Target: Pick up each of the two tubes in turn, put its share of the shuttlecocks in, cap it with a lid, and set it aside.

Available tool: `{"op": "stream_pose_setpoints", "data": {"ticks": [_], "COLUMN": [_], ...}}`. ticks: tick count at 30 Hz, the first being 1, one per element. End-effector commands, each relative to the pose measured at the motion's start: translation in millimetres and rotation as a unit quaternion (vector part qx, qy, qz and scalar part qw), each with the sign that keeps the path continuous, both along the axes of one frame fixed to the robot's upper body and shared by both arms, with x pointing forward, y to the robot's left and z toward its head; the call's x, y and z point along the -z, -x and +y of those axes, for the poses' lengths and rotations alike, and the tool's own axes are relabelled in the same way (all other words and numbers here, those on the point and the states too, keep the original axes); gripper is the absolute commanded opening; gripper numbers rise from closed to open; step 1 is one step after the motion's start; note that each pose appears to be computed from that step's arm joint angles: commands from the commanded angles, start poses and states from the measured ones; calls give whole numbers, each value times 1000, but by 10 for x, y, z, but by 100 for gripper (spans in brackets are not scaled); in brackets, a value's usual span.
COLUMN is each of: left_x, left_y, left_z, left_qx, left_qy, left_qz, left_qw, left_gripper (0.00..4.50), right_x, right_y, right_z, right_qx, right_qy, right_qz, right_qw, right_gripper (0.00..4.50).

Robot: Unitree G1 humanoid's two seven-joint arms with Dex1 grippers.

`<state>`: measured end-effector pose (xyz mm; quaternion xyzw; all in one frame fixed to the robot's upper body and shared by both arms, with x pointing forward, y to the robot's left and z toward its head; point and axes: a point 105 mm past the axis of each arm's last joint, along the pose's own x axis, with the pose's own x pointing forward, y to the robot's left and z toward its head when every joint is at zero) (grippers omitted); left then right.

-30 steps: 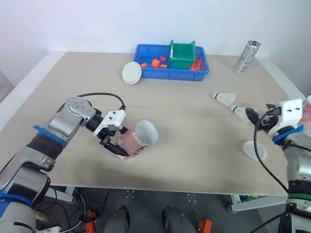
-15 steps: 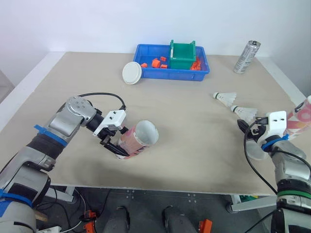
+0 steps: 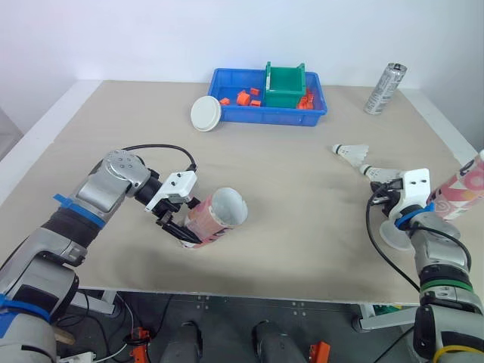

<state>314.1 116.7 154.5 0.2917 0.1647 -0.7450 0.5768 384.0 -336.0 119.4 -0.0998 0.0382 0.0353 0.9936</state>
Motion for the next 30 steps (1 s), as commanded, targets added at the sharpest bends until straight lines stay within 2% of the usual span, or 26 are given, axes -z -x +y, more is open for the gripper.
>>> {"op": "stream_pose_setpoints", "data": {"ticks": [1,4,7,9,11,12,14,17,19,20,25,28,30], "left_x": [29,29,30,29,26,23,19,16,16,18,25,16,11], "left_y": [16,13,13,9,2,3,2,-4,2,9,36,32,30], "left_z": [-2,-6,-6,-4,-4,-5,-7,-5,-3,0,21,18,20], "left_qx": [2,3,3,3,3,3,3,3,3,3,3,2,1], "left_qy": [-8,-8,-9,-10,-9,-9,-8,-8,-8,-9,-11,-11,-10], "left_qz": [1,1,1,1,0,0,0,-1,-1,0,3,2,2], "left_qw": [1000,1000,1000,1000,1000,1000,1000,1000,1000,1000,1000,1000,1000], "left_gripper": [327,327,327,327,327,327,327,327,327,327,327,327,327], "right_x": [-262,-480,-936,-1327,-1548,-1611,-1569,-1386,-1246,-1221,-1328,-1386,-1316], "right_y": [26,52,110,190,280,383,627,944,1226,1297,1434,1351,1293], "right_z": [-89,-86,66,312,548,825,1356,1826,2122,2181,2390,2396,2405], "right_qx": [6,4,-32,-83,-132,-201,-336,-458,-545,-566,-621,-616,-612], "right_qy": [14,25,88,124,134,131,128,155,196,208,248,264,292], "right_qz": [-43,-81,-143,-189,-210,-202,-157,-87,-45,-38,-54,-64,-58], "right_qw": [999,996,985,971,959,950,920,871,814,797,741,739,733], "right_gripper": [4,4,4,4,4,4,4,4,4,4,4,4,4]}}
